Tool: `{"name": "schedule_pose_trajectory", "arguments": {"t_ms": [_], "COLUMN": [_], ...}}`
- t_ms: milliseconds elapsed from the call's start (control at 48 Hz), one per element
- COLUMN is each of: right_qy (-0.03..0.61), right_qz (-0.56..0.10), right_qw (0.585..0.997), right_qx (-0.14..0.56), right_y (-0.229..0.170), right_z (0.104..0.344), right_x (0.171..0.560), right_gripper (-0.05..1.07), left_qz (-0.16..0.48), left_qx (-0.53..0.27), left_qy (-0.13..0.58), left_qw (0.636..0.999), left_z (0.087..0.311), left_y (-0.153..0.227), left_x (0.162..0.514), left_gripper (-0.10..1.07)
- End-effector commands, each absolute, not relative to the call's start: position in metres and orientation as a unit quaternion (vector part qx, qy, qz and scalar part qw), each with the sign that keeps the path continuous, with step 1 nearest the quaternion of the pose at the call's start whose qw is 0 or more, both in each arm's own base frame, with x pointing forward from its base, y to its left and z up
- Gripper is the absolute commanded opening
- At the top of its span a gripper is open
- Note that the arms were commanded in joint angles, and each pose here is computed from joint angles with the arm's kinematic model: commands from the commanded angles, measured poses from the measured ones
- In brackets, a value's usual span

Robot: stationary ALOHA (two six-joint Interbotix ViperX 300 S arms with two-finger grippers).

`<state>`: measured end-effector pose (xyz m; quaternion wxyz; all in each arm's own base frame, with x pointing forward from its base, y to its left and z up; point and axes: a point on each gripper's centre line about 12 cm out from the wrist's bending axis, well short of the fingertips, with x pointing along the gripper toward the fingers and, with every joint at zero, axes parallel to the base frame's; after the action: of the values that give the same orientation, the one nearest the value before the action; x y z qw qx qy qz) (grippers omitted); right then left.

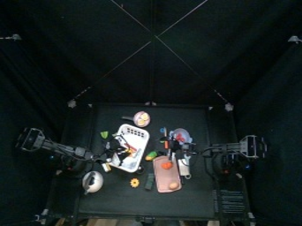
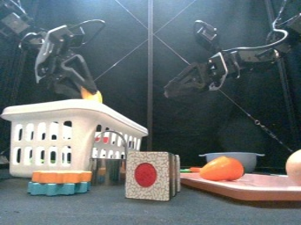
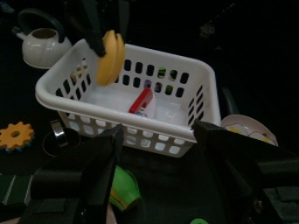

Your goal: Place banana in basket

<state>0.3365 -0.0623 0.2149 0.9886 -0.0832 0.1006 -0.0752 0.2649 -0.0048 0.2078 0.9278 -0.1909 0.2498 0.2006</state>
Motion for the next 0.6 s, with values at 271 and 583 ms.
{"name": "schedule_pose_trajectory", "arguments": {"t_ms": [271,583], "right_qy": [0.087,0.093], "right_qz": [-0.078,-0.077], "right_qw": [0.989,0.989], "right_qx": [-0.085,-0.086], "right_y": [-0.065,-0.065], "right_z": [0.223,0.22], "right_x": [0.342,0.345], "right_gripper": [0.95,0.95], "left_qz": [0.165,0.182], "left_qx": [-0.206,-0.213], "left_qy": [0.273,0.267], "left_qw": [0.925,0.922], "left_z": [0.194,0.196], "left_y": [-0.012,-0.002], "left_x": [0.259,0.26], "left_gripper": [0.83,1.02]}}
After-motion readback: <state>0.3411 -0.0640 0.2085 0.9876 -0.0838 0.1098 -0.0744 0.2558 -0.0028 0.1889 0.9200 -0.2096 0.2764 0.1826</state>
